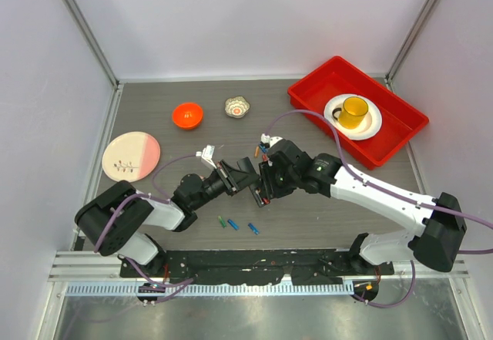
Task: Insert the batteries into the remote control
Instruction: Load the battery into the remote control.
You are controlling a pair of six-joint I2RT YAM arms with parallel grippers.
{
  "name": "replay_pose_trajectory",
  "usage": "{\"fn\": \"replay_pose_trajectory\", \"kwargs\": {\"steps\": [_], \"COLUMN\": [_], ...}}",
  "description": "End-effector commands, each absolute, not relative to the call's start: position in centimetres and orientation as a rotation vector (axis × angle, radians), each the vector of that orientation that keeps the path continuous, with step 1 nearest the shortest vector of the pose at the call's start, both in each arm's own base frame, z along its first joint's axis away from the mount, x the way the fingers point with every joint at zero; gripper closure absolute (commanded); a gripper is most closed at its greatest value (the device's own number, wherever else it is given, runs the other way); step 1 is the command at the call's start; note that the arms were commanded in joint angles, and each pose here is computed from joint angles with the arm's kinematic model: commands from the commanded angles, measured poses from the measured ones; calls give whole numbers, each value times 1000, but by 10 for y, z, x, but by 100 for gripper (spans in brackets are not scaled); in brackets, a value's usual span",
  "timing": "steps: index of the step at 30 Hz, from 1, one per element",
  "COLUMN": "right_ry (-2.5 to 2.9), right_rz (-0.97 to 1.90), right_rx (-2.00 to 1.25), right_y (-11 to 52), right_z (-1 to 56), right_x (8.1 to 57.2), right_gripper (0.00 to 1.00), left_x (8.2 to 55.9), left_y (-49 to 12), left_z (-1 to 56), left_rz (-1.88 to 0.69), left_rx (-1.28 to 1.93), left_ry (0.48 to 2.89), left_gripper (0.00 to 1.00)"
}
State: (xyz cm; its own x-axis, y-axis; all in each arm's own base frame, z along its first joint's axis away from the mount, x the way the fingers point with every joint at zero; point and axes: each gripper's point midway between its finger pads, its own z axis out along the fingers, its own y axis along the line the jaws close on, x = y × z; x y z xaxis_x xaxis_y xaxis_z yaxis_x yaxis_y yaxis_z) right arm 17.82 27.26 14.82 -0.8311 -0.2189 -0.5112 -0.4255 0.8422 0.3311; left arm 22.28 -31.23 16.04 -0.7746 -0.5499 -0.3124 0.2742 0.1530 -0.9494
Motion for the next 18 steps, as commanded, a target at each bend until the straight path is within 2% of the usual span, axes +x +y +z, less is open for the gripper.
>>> {"fn": "replay_pose_trajectory", "kwargs": {"steps": [1,15,17,18], "right_ry": [2430,2231,2137,2105], "right_rz": [669,734,739,757], "right_rx": [-406,-381,-374,-380], "right_y": [280,275,267,265], "right_z": [188,233,236,236], "right_x": [195,203,205,204], "right_gripper": [62,58,56,50], "left_x": [210,213,212,208], "left_y": [-313,-316,-318,-320], "left_z": [230,227,234,236], "left_rz": [-1858,-1875,-1905,-1930], "left_rx": [-127,-153,-149,-131], "left_ry": [1507,1524,1515,1518], "left_gripper": [100,100,100,100]}}
